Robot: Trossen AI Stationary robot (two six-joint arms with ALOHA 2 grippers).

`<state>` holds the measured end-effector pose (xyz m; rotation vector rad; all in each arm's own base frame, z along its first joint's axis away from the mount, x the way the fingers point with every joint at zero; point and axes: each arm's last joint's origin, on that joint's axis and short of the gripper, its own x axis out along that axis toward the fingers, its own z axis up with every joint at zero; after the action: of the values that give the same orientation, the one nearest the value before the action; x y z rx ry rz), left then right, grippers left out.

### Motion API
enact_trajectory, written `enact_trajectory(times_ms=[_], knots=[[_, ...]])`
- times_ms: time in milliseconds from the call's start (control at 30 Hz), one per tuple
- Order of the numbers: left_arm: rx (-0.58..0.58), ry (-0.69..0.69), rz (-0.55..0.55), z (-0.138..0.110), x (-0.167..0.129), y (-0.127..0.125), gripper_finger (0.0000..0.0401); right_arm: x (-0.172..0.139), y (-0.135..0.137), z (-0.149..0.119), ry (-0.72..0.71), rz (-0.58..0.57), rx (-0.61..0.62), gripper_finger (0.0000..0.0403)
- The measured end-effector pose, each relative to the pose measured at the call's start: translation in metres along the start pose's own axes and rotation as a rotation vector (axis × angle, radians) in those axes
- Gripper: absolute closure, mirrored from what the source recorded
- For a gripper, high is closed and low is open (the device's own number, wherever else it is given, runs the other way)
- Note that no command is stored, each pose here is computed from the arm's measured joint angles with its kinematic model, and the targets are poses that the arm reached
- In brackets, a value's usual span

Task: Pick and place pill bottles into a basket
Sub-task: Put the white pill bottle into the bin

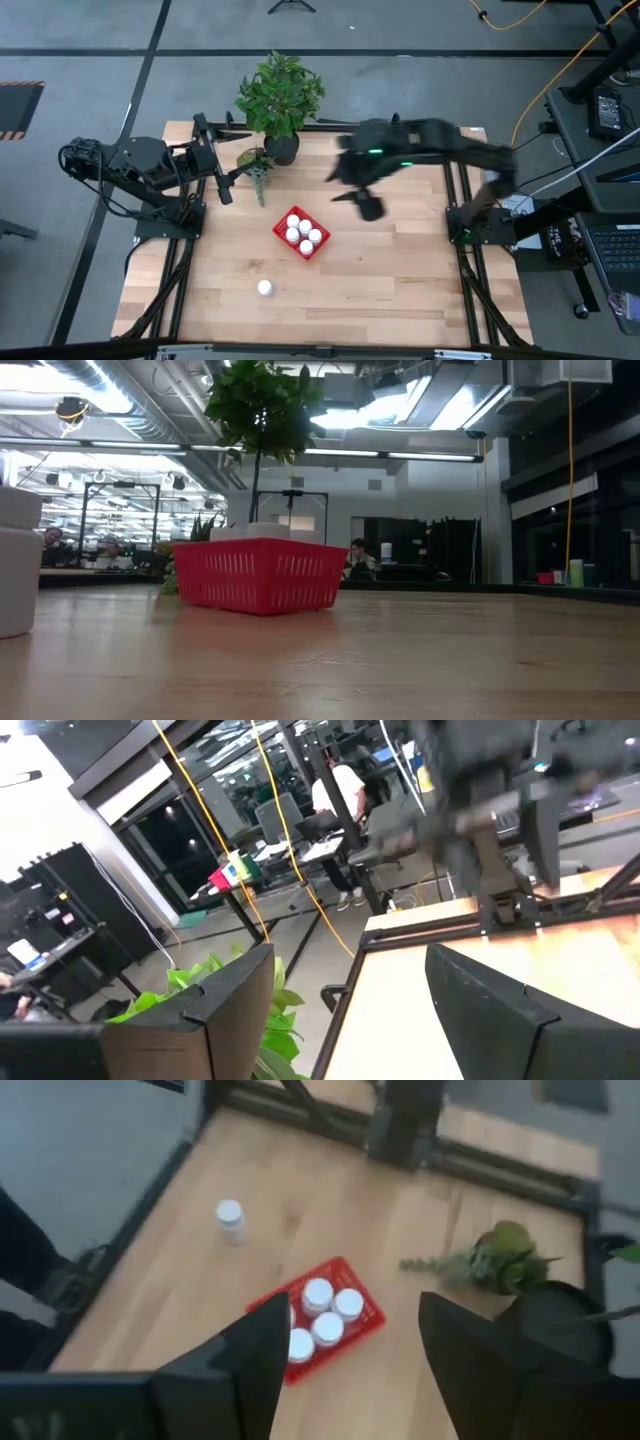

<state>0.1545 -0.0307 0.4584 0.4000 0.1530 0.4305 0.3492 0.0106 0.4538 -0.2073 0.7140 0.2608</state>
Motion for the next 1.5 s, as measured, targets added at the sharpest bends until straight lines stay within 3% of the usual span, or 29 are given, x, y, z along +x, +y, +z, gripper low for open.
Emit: enact_trajectory(times_ms=[133,233,333,567,767,933,1200,1500], knots=[[0.000,0.000,0.000,0.000,0.000,0.000,0.0146,-0.057,0.026,-0.027,-0.055,-0.063,-0.024,0.0200],[0.000,0.000,0.000,0.000,0.000,0.000,0.0146,-0.089,0.041,-0.071,-0.130,-0.111,0.024,0.0221],[0.000,0.000,0.000,0.000,0.000,0.000,0.0146,-0.110,0.056,-0.123,-0.294,-0.159,0.090,0.0241],[-0.008,0.000,0.000,0.000,0.001,-0.001,0.0146,-0.101,0.082,-0.240,-0.678,-0.217,0.191,0.0264],[0.004,0.021,0.007,-0.001,0.008,-0.005,0.0146,-0.079,0.094,-0.303,-0.911,-0.227,0.264,0.0263],[-0.035,0.051,0.039,-0.003,0.018,-0.006,0.0146,-0.057,0.099,-0.328,-0.986,-0.137,0.327,0.0266],[-0.045,0.083,0.051,-0.007,0.027,-0.008,0.0146,-0.014,0.101,-0.350,-1.043,-0.065,0.277,0.0266],[-0.052,0.093,0.046,-0.008,0.028,-0.009,0.0146,0.004,0.102,-0.363,-0.824,-0.062,0.313,0.0266]])
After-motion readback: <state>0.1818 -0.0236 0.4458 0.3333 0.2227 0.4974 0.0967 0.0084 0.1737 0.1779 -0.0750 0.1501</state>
